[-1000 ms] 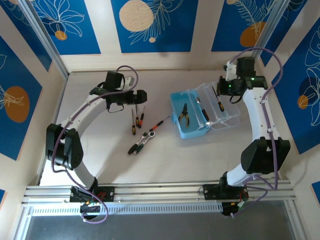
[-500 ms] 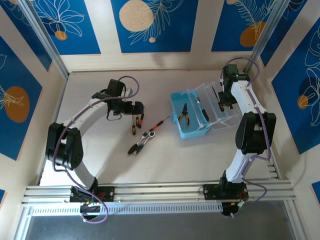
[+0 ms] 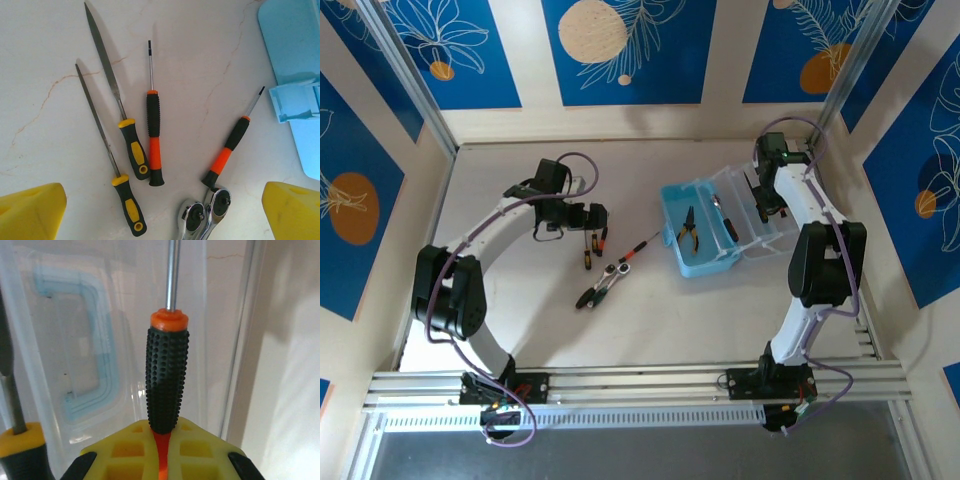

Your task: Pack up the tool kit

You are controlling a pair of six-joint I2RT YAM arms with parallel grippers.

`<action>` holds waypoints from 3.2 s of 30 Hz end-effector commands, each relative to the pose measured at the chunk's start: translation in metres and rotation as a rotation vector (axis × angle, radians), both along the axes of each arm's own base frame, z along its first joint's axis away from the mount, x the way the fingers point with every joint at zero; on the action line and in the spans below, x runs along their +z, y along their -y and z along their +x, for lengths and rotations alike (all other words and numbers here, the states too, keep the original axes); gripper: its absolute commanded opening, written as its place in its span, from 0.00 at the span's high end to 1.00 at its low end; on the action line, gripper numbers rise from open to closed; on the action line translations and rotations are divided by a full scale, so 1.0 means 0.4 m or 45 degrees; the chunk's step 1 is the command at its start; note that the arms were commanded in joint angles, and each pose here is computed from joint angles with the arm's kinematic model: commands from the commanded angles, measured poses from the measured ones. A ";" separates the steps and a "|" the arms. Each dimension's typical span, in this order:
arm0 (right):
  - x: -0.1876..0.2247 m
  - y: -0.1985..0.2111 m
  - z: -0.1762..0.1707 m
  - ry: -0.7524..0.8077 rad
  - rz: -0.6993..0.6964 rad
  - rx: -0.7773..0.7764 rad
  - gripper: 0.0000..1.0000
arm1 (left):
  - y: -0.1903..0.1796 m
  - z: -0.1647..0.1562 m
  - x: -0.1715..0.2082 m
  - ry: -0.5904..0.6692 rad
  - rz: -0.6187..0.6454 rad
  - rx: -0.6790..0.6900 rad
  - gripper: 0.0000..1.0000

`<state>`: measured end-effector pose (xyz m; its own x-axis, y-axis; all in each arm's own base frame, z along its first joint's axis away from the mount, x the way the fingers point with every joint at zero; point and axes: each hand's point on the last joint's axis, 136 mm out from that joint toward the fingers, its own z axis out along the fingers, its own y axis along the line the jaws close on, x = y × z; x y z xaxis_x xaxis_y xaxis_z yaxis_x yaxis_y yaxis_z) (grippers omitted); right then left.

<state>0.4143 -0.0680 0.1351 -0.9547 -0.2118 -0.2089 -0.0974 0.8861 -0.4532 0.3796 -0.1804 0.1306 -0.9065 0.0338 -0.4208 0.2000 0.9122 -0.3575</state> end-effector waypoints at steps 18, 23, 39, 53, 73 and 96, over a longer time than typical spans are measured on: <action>0.128 -0.063 -0.024 0.092 0.081 -0.036 0.59 | -0.019 -0.011 0.016 0.025 0.065 -0.027 0.00; 0.192 -0.102 -0.043 0.150 0.150 -0.042 0.20 | -0.023 -0.011 -0.002 0.024 0.166 -0.046 0.00; 0.168 -0.393 -0.138 0.179 0.777 0.181 0.01 | 0.078 -0.165 -0.148 -0.166 0.343 -0.280 0.46; 0.154 -0.417 -0.130 0.146 0.797 0.208 0.01 | 0.089 -0.264 -0.238 -0.239 0.346 -0.358 0.54; 0.168 -0.454 -0.133 0.154 0.823 0.256 0.01 | 0.079 -0.217 -0.305 -0.247 0.456 -0.294 0.84; 0.177 -0.434 -0.167 0.168 0.804 0.247 0.01 | 0.089 -0.204 -0.170 -0.133 0.392 -0.318 1.00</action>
